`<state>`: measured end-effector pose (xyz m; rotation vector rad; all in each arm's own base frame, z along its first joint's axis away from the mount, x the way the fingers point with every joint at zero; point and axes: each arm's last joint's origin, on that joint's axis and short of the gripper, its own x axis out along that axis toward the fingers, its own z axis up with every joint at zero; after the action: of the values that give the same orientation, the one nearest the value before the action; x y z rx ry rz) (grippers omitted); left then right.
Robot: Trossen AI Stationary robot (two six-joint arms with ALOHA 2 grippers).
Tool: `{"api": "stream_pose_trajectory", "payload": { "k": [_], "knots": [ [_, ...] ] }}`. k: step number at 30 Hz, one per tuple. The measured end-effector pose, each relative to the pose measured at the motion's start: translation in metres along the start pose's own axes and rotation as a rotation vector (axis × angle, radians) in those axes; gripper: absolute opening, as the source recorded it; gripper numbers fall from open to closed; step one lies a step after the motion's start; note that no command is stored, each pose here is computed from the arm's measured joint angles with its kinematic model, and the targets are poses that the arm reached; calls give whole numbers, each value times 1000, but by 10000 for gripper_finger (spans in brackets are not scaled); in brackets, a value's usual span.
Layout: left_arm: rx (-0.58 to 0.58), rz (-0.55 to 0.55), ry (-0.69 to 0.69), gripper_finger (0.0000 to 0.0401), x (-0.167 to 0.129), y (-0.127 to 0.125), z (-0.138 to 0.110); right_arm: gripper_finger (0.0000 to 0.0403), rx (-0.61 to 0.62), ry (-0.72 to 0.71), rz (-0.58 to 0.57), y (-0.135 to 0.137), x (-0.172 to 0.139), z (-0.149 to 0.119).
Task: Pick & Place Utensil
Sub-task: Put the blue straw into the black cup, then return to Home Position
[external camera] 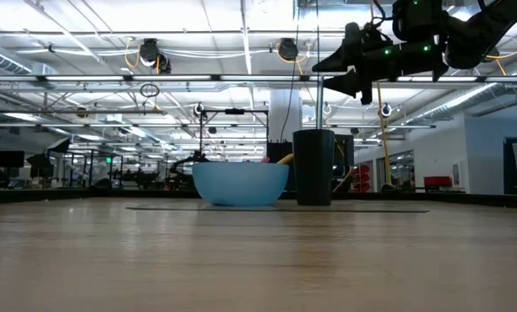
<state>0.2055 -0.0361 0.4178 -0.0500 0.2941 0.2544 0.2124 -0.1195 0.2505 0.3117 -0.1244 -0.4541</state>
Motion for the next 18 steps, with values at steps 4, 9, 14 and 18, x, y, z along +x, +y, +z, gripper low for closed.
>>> {"api": "stream_pose_trajectory", "payload": {
  "k": [4,9,14,18],
  "knots": [
    [-4,0,-1,152,0,0,0,259,-49,-34,-2,2,-4,7],
    [-4,0,-1,152,0,0,0,271,-105,-72,-13,5,-11,16],
    [0,0,-1,152,0,0,0,268,-133,-107,-7,8,-18,24],
    [0,0,-1,152,0,0,0,266,-138,-136,-17,10,-22,29]
  ]
}}
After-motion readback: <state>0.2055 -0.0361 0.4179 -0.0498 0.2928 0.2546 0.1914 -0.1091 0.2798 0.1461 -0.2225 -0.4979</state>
